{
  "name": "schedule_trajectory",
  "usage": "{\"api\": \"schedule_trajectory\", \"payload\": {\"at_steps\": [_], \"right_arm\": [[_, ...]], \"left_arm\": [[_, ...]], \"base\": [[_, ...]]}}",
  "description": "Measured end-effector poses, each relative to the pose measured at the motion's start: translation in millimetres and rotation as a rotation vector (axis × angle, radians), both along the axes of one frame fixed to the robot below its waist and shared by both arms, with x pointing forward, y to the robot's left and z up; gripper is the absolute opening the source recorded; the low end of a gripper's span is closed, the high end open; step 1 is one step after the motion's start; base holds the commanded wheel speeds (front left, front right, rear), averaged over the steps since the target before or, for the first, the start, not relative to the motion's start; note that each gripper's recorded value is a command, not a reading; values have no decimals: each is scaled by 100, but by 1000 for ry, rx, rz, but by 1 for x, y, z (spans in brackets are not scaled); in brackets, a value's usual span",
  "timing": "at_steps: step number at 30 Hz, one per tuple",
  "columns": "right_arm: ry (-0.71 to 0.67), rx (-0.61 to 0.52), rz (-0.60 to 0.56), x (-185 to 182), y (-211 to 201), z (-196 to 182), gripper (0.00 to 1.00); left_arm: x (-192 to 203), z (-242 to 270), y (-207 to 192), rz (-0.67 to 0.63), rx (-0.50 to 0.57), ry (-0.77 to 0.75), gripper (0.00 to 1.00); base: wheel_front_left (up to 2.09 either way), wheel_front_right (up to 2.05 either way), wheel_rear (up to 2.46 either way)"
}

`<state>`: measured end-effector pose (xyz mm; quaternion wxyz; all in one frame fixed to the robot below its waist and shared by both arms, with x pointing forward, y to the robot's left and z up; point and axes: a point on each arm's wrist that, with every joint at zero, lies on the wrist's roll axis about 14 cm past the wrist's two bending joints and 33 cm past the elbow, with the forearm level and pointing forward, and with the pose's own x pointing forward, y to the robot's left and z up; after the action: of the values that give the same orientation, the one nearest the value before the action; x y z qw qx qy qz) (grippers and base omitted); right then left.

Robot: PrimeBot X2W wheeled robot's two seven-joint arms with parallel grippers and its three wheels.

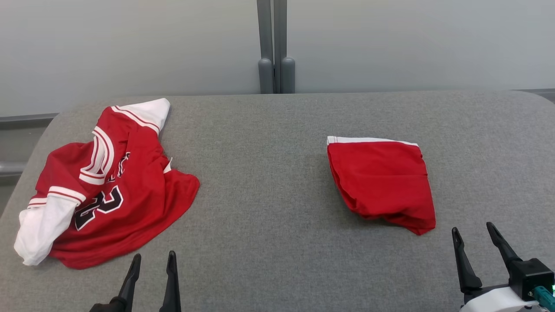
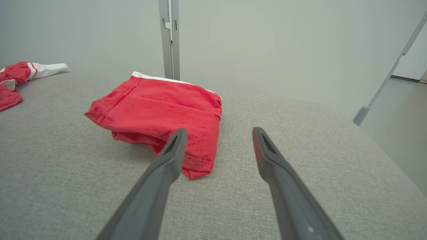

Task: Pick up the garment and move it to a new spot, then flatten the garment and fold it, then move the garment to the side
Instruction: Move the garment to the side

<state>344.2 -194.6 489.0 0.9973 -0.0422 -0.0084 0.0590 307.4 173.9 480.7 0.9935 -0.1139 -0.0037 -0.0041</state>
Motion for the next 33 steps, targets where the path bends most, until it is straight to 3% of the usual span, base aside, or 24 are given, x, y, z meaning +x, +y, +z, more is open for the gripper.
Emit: {"api": "schedule_trajectory", "payload": {"at_steps": [8,13,18,24,33], "right_arm": [[2,18,-10,4,-1,-1,100],[2,123,-27,27,-6,1,100],[139,231,-48,71,-17,-5,100],[449,211,46,102,5,-37,100],[663,209,51,124,21,-81,100]], "left_arm": [[-3,-8,1,-2,4,26,100],[-2,-13,0,-7,5,44,100],[2,-19,1,-5,3,66,100],[13,-26,0,-8,-7,89,100],[11,-39,4,20,-23,135,100]], "base": [[0,0,0],[0,0,0],[0,0,0],[0,0,0],[0,0,0]]}}
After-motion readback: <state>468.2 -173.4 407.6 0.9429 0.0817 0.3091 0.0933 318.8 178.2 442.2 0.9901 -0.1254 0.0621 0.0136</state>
